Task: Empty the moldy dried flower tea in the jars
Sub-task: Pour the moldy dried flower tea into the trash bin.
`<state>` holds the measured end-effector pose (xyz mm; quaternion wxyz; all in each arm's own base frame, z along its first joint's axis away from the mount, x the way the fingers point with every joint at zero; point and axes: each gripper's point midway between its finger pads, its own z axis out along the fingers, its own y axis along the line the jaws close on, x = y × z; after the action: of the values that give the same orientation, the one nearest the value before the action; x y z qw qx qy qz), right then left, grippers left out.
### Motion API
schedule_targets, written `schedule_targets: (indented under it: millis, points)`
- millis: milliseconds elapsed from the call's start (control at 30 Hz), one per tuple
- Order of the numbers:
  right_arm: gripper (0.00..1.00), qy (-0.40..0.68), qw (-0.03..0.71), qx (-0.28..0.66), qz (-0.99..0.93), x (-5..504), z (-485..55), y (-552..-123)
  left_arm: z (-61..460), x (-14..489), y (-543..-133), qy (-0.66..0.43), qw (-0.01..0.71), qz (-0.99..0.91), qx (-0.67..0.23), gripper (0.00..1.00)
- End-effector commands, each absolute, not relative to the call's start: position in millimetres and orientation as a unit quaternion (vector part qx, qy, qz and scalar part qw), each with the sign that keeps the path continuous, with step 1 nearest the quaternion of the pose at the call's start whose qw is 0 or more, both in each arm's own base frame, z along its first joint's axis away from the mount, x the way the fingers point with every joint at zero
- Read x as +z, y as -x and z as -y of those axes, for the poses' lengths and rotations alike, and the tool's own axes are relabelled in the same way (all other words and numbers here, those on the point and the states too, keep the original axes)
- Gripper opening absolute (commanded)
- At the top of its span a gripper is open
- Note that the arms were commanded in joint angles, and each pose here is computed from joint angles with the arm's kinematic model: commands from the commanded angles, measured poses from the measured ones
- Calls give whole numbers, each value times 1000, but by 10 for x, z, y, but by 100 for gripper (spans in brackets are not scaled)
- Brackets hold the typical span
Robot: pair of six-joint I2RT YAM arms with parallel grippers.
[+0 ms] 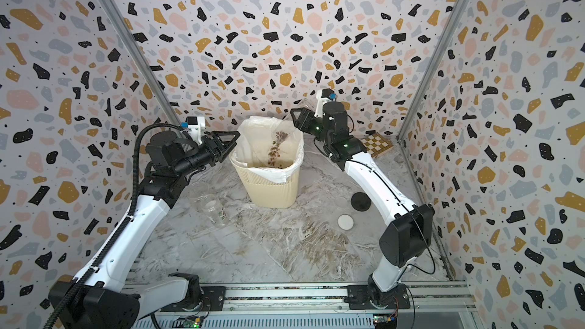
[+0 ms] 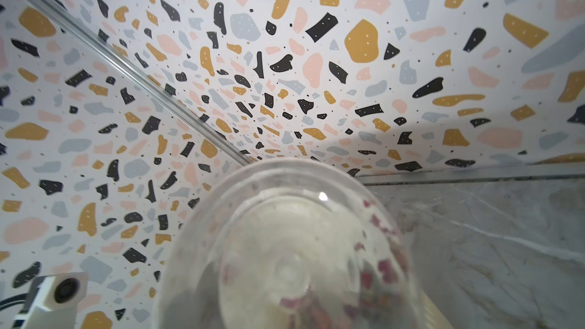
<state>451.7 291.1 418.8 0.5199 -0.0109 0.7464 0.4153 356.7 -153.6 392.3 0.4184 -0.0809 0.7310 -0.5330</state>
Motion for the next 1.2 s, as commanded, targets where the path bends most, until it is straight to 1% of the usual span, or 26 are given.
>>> schedule_targets:
  millis: [0, 167, 367, 533, 600, 667, 767, 900, 933, 1000, 1033, 1100, 1167]
  points:
    - [48, 90, 562, 338, -749, 4337, -3027, -4420, 1490, 4025, -3501, 66, 432, -717, -542, 65]
    - [47, 161, 605, 265, -733, 4507, -3236, -4318, 1432, 3974, -3498, 72, 432, -719, -540, 65]
    - [47, 231, 640, 172, -712, 4587, -3434, -4195, 1394, 3915, -3513, 80, 429, -720, -539, 65]
    - [46, 289, 659, 96, -688, 4621, -3598, -4056, 1384, 3888, -3523, 84, 428, -719, -541, 65]
    - [46, 312, 665, 49, -677, 4607, -3678, -4005, 1379, 3884, -3529, 86, 427, -719, -541, 65]
    - [46, 330, 660, 21, -675, 4559, -3745, -3990, 1379, 3877, -3530, 87, 426, -719, -541, 65]
    - [46, 331, 650, 27, -684, 4579, -3768, -3991, 1374, 3873, -3533, 88, 426, -719, -541, 65]
    - [46, 331, 637, 129, -684, 4708, -3794, -3882, 1376, 3867, -3531, 88, 426, -719, -542, 65]
    - [46, 323, 644, 113, -684, 4724, -3774, -3886, 1374, 3870, -3529, 88, 426, -719, -542, 65]
    - [46, 325, 654, 48, -682, 4676, -3777, -3899, 1376, 3874, -3529, 88, 426, -718, -543, 65]
    - [46, 333, 650, 40, -681, 4650, -3809, -3893, 1378, 3882, -3526, 87, 426, -718, -544, 65]
    - [46, 333, 644, 73, -685, 4679, -3818, -3874, 1377, 3879, -3526, 87, 426, -718, -543, 65]
    - [46, 309, 654, 76, -686, 4744, -3743, -3884, 1377, 3873, -3528, 87, 426, -719, -543, 65]
